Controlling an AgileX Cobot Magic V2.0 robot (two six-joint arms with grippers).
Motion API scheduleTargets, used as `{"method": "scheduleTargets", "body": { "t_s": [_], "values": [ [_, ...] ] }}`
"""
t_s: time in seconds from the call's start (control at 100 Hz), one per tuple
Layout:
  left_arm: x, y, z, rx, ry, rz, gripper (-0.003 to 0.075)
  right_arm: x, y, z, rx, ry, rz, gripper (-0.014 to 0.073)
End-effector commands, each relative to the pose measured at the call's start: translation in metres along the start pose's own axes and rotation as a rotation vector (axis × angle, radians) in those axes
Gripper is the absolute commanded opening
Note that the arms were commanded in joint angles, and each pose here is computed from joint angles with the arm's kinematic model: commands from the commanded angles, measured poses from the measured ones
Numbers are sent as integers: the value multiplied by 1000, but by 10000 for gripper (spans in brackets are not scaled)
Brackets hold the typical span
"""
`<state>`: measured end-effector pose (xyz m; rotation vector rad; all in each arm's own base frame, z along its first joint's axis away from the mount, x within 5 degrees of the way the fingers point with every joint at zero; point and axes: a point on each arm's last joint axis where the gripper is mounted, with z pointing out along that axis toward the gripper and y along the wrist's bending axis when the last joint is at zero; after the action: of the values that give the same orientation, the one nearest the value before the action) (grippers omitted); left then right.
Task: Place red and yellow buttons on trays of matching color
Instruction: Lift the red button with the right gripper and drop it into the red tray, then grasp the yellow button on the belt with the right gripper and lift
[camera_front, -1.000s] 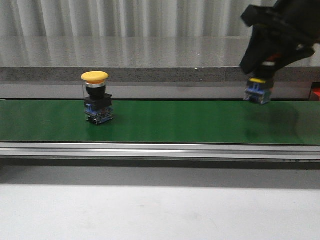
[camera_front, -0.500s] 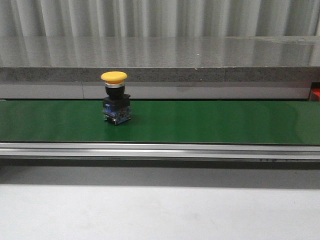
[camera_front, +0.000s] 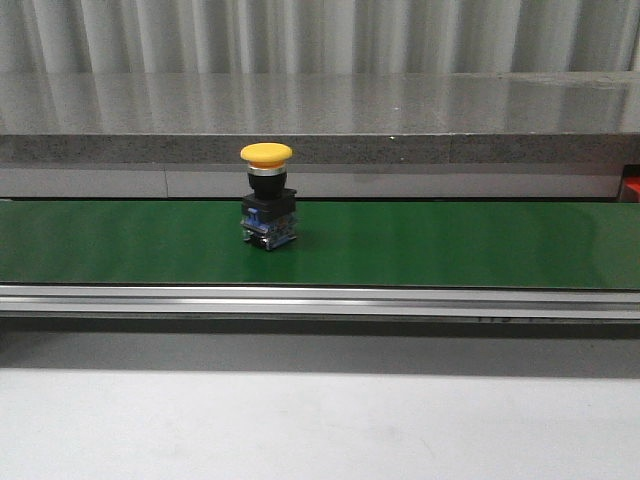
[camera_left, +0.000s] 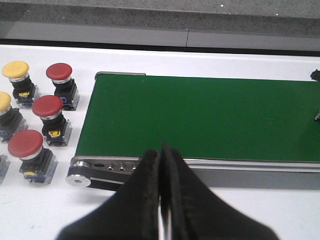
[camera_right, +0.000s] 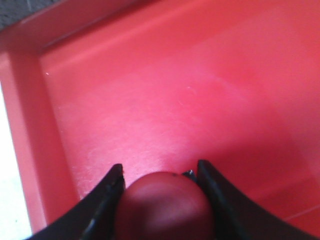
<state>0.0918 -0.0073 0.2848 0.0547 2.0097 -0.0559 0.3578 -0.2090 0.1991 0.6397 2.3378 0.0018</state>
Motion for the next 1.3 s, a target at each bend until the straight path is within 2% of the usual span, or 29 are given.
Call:
{"method": "scheduleTargets", "body": {
  "t_s": [0.0,0.14,0.21,0.26,0.39,0.43,0.54,0.71,0.87,1.01,1.16,1.29],
  "values": [
    [-15,-2,-4,24,-104,-11,-20,-21,0,-17,16,-114,15,152],
    [-15,-2,-4,24,-104,-11,-20,-17,-1,-8,13,-89,23,157],
    [-15,-2,-4,24,-104,-11,-20,-16,-2,-7,11,-80,23,207],
    [-15,-2,-4,24,-104,-11,-20,-16,-2,-7,11,-81,23,286],
    [-15,-2,-4,24,-104,-11,-20,-22,0,-14,7,-103,20,613],
    [-15,-2,-4,24,-104,-11,-20,-24,2,-19,5,-114,18,673],
    [-15,-2,-4,24,-104,-11,-20,-32,6,-37,-1,-152,8,636],
    [-15,-2,-4,24,-104,-11,-20,-42,22,-89,-48,-204,-26,635],
    [-15,-2,-4,24,-104,-11,-20,-33,48,-141,-108,-236,-79,635],
    [-15,-2,-4,24,-104,-11,-20,-1,82,-177,-183,-238,-220,635],
    [-15,-2,-4,24,-104,-11,-20,42,125,-195,-342,-122,-406,635],
    [-15,-2,-4,24,-104,-11,-20,65,158,-199,-466,-14,-522,635]
  ]
}}
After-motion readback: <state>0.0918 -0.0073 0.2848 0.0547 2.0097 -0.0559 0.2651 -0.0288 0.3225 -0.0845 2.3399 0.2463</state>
